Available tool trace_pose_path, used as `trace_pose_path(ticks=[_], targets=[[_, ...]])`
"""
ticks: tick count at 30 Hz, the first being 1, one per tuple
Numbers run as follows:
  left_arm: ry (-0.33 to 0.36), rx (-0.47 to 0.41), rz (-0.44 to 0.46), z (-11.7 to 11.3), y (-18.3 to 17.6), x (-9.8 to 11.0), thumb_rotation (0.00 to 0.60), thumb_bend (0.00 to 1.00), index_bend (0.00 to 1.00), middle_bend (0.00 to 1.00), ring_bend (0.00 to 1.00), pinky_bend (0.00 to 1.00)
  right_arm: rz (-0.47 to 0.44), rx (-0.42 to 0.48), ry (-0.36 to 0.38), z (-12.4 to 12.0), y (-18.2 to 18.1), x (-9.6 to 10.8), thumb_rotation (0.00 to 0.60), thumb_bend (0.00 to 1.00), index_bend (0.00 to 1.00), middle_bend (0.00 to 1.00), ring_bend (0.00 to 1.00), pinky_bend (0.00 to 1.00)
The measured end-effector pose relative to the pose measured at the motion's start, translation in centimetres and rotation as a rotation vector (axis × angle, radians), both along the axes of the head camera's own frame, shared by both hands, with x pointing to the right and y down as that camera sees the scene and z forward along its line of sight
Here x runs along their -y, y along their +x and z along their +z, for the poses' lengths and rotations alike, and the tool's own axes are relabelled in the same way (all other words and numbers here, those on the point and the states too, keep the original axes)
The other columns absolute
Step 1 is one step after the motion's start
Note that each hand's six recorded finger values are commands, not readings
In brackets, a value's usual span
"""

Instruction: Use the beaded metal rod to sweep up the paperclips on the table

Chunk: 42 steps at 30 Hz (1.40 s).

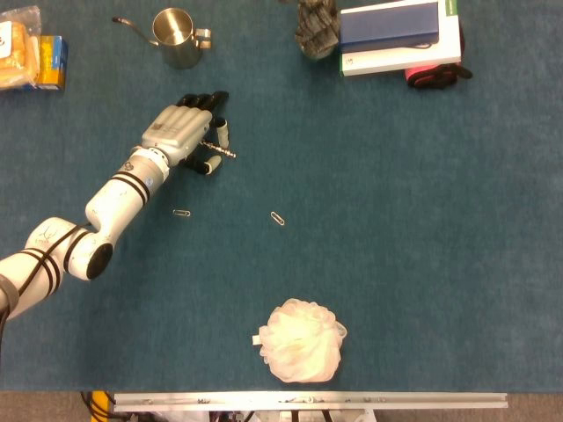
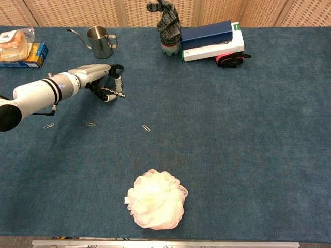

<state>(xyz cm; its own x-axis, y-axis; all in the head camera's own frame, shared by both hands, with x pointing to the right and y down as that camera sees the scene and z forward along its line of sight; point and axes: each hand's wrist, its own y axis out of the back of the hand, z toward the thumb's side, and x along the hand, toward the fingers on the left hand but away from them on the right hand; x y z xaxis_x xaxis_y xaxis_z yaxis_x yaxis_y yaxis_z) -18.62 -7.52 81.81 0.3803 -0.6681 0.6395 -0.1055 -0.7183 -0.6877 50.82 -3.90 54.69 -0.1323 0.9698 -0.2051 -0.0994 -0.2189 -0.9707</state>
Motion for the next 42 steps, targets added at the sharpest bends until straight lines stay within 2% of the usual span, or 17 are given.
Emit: trace_pose_path(ticks=[19,29,42], targets=[[0.001,0.008,0.014,-0.1,0.2,0.0,0.6,0.43,0.43,0.0,0.0,0.0,-0.003,0.008,-0.007,0.2,0.0,-0.1,0.6,0.0,0.13,0.04,0.0,0.06],[0.018,0.006,0.013,-0.5,0.1,0.1,0.6,0.43,0.51,0.0,0.0,0.0,-0.001,0.006,0.001,-0.2,0.1,-0.3,0.6,0.0,0.13,0.04,0.0,0.06],[0.012,0.011,0.032,-1.1,-0.1,-0.3,0.6,0.43,0.45,0.0,0.0,0.0,-0.001,0.008,0.008,-0.4,0.1,-0.7,0.6,0.0,0.13,0.04,0.0,0.06]])
